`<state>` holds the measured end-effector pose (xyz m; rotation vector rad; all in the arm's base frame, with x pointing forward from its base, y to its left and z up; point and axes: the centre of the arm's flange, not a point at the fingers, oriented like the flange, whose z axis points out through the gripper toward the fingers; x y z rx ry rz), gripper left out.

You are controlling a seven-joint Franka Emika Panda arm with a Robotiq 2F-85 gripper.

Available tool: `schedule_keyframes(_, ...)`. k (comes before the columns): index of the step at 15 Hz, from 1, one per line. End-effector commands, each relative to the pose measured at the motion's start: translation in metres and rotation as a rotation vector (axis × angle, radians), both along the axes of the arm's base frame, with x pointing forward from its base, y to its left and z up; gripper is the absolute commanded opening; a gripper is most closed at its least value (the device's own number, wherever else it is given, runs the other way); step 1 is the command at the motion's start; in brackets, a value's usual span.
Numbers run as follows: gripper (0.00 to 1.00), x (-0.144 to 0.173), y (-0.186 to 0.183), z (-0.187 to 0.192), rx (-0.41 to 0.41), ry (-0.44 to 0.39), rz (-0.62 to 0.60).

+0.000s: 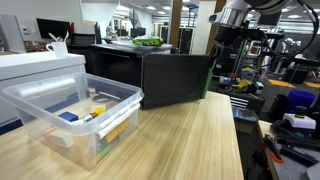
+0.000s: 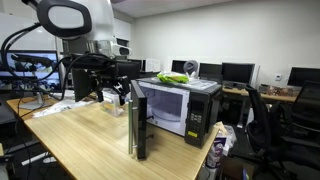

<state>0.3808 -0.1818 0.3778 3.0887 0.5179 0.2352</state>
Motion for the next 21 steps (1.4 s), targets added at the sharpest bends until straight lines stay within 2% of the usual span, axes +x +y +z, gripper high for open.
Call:
schedule_keyframes(1, 1.0, 0.01, -0.005, -0.002, -0.053, -0.044, -0.018)
schedule_keyframes(9, 1.0, 0.048, -0.024, 0.002, -0.128, -0.203, -0.091)
schedule_keyframes(21, 1.0, 0.088, -0.045, -0.01, -0.145, -0.266, -0.199)
